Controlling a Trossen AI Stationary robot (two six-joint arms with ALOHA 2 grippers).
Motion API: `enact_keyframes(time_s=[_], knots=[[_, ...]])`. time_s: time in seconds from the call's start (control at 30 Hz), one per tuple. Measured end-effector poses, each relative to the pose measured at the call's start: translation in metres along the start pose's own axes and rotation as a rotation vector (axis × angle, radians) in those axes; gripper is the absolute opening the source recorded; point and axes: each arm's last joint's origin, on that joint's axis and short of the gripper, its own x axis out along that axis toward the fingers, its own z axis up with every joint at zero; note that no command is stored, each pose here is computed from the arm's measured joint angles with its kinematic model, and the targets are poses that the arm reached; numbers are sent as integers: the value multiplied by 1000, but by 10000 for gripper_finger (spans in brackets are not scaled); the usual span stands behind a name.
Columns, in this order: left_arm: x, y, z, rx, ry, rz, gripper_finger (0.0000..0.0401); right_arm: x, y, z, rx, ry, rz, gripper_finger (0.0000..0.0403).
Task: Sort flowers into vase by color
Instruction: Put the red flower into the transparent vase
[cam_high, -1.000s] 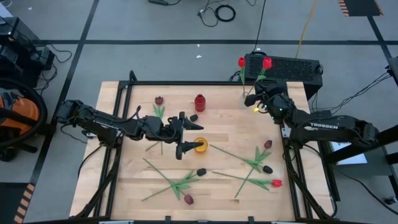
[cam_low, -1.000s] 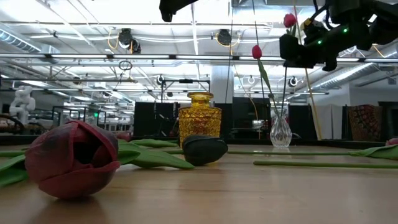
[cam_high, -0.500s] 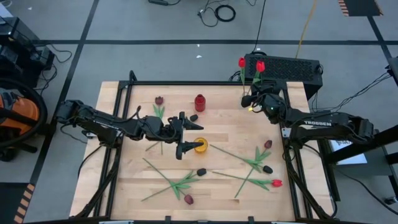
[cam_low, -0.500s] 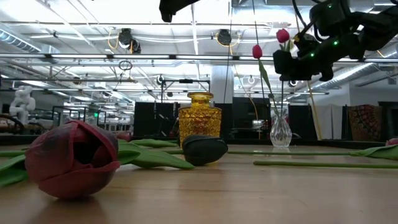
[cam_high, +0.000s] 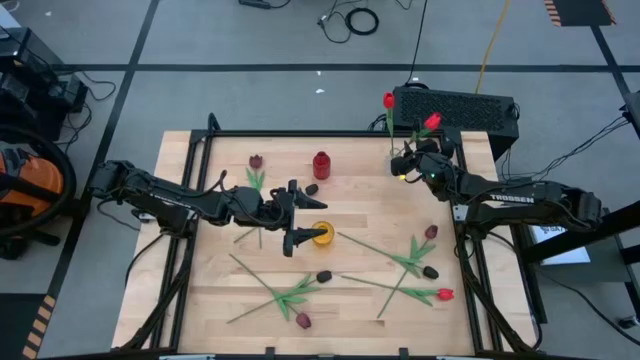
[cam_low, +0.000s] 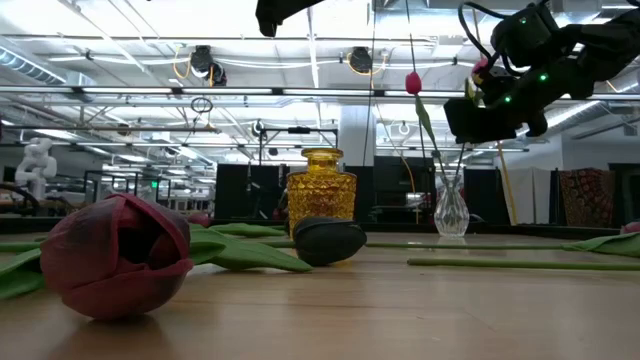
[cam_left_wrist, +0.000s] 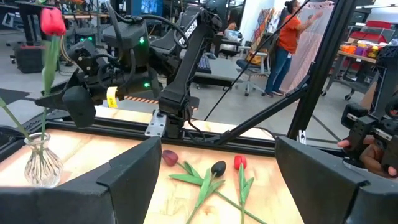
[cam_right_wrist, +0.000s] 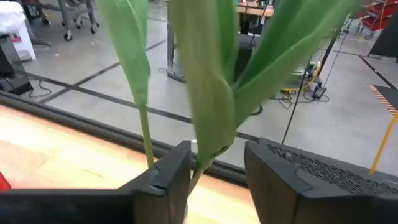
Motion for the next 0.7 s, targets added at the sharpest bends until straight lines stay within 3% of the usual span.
enact_keyframes(time_s=[0.37,0.6,0.7], knots=[[0,0,-1,2,14,3,320,-19,-16,-1,78,73,32,239],[0,0,-1,2,14,3,320,-37,-24,-7,85,137,65,274],[0,0,-1,1,14,3,320,-42,-26,-8,87,171,131,284]])
